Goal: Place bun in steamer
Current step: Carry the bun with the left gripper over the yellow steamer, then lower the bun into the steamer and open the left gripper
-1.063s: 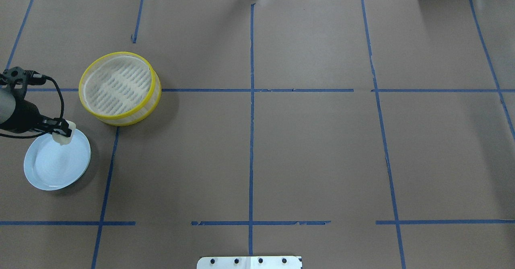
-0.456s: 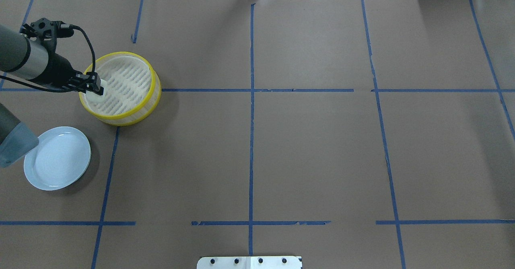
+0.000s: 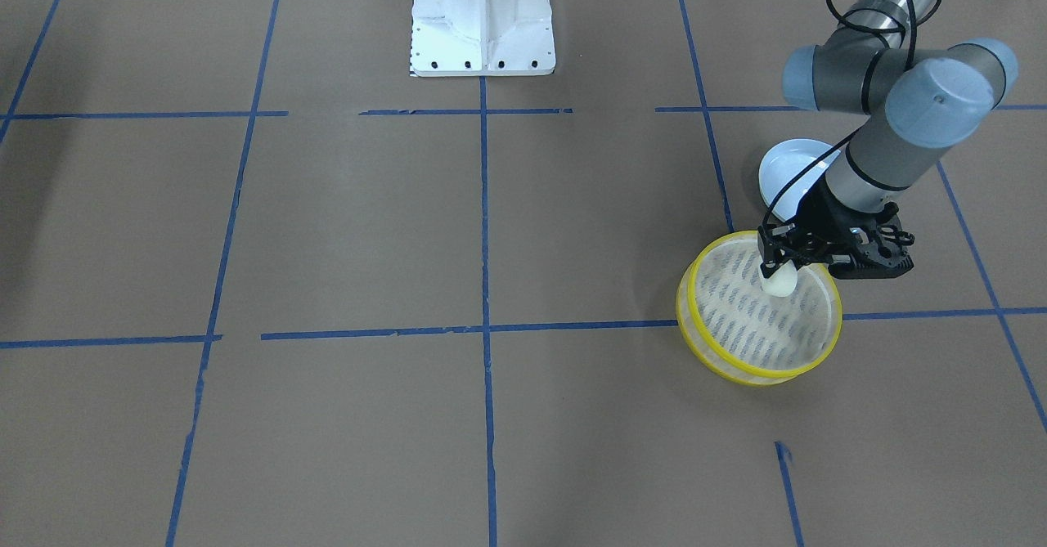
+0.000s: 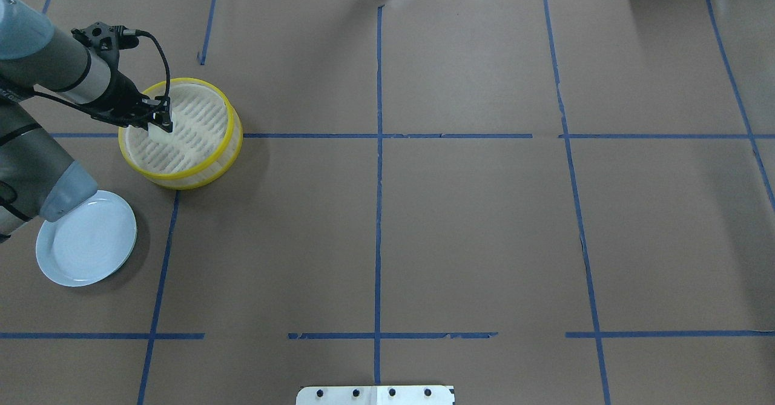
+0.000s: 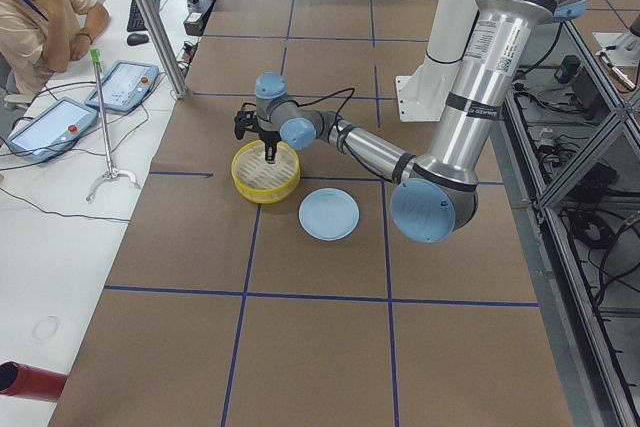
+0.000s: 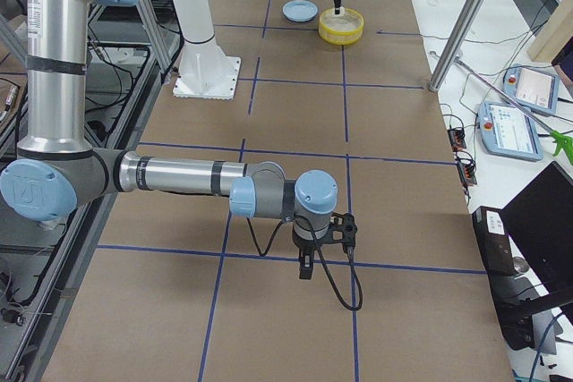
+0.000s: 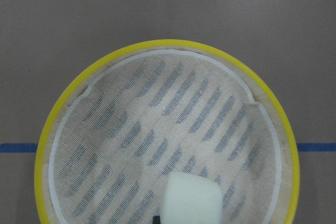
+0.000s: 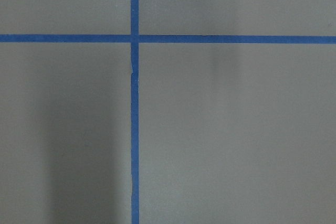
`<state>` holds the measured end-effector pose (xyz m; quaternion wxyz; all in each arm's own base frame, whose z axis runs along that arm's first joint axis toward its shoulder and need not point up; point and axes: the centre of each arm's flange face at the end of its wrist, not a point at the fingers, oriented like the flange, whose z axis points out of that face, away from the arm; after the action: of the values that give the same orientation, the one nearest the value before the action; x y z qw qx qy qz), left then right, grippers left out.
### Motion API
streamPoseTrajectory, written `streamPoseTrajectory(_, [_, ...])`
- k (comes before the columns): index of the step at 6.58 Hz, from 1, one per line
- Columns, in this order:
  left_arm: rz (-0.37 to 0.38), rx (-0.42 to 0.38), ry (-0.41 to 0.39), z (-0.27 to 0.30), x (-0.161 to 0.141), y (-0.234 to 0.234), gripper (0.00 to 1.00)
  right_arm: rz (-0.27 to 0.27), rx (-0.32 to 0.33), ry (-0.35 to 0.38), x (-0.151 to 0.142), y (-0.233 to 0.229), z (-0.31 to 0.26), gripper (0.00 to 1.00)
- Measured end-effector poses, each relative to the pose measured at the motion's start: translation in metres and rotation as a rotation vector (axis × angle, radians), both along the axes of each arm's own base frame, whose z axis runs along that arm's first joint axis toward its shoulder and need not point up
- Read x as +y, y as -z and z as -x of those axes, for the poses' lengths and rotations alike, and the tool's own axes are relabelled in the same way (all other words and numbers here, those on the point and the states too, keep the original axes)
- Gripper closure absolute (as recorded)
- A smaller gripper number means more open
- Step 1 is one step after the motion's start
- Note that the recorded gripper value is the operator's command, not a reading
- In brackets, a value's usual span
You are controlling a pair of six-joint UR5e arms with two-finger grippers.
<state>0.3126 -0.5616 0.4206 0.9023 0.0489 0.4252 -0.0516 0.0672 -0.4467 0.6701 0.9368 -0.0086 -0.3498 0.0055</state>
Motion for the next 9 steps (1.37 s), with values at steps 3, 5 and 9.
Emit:
streamPoseTrajectory(3, [0.05,-0.035,0.052,-0.028,-0.017,-0.005,0.62,0.0,0.0,0.0,0.0,0.0,0.0,0.0])
streamPoseTrajectory(5, [0.073,-0.052,0.057,-0.052,-0.006,-0.008,0.59,0.0,0.0,0.0,0.0,0.0,0.0,0.0])
streamPoseTrajectory(9, [0.072,-0.056,0.058,-0.063,0.002,-0.006,0.01,0.0,0.0,0.0,0.0,0.0,0.0,0.0])
